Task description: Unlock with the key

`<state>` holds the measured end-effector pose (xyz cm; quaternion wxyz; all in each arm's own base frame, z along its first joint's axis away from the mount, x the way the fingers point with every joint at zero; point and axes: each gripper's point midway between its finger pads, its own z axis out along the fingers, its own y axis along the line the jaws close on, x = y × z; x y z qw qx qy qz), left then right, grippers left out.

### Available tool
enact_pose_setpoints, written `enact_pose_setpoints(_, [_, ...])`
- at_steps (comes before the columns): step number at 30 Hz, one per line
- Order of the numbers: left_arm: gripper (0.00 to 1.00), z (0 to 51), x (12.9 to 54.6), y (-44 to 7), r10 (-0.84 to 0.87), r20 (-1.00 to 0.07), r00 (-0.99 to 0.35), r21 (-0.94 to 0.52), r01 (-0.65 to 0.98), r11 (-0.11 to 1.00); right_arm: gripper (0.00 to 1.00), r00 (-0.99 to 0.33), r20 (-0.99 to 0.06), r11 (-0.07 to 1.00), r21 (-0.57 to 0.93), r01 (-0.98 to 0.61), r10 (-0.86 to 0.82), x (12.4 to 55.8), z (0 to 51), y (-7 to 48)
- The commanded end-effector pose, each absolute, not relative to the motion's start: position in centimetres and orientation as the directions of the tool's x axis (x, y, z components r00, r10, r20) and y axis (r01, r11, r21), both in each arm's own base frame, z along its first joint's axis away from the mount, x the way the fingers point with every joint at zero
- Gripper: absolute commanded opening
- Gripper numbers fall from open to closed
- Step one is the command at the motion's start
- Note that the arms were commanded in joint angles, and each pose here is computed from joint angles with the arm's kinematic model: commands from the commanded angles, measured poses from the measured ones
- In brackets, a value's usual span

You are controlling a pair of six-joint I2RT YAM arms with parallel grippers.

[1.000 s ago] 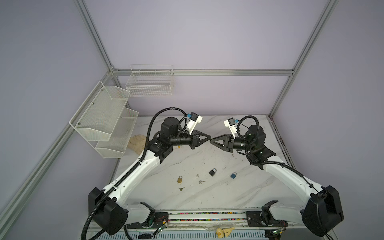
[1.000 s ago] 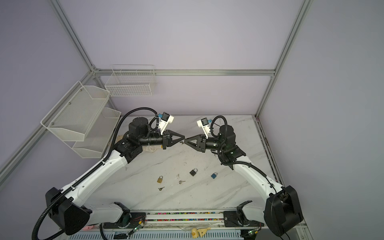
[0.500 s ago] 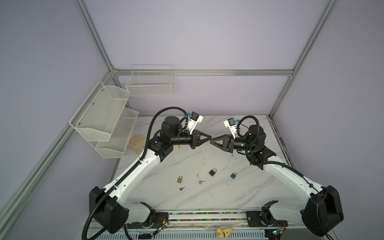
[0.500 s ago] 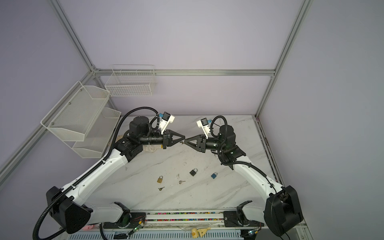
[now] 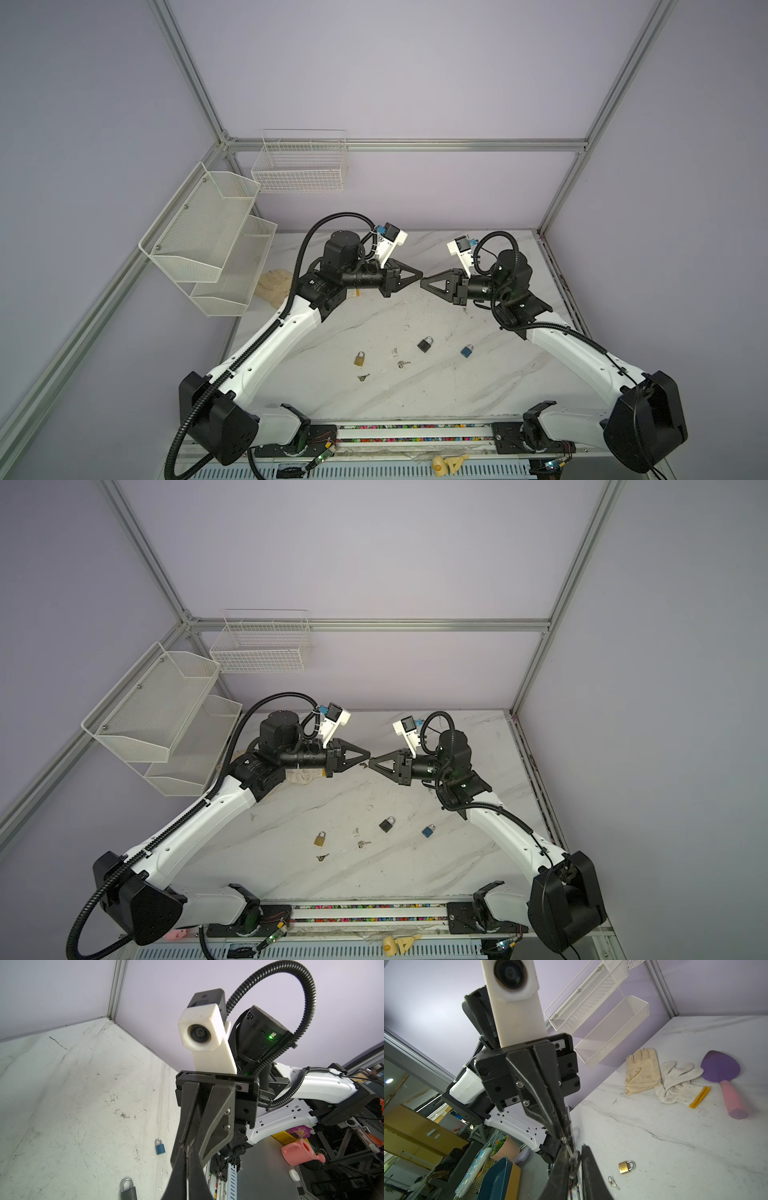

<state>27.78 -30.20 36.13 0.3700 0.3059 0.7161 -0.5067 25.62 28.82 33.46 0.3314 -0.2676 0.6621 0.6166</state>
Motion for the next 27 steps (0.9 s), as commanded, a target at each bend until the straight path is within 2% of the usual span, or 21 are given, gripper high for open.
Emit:
enact_pose_setpoints(1, [0.00, 40.82, 27.04, -30.13, 0.034, -0.900, -0.435, -0.415, 0.876, 0.246, 0.17, -0.593, -0.801, 0.086, 0.598, -0.797, 0.079, 25.86, 35.38, 28.75])
enact_pose_setpoints(10, [0.00, 40.38, 27.15, -30.18, 0.049, -0.896, -0.442, -0.417, 0.874, 0.251, 0.17, -0.592, -0.802, 0.081, 0.597, -0.798, 0.077, 25.81, 35.57, 28.77])
enact_pose_setpoints(19, [0.00, 40.75, 27.44, -30.13, 0.046, -0.900, -0.433, -0.407, 0.874, 0.266, 0.11, -0.599, -0.798, 0.078, 0.603, -0.794, 0.069, 25.68, 35.35, 28.80])
enact_pose_setpoints(27, [0.00, 40.91, 27.62, -30.01, 0.042, -0.903, -0.428, -0.401, 0.873, 0.278, 0.13, -0.603, -0.795, 0.082, 0.607, -0.791, 0.068, 25.60, 35.16, 28.73])
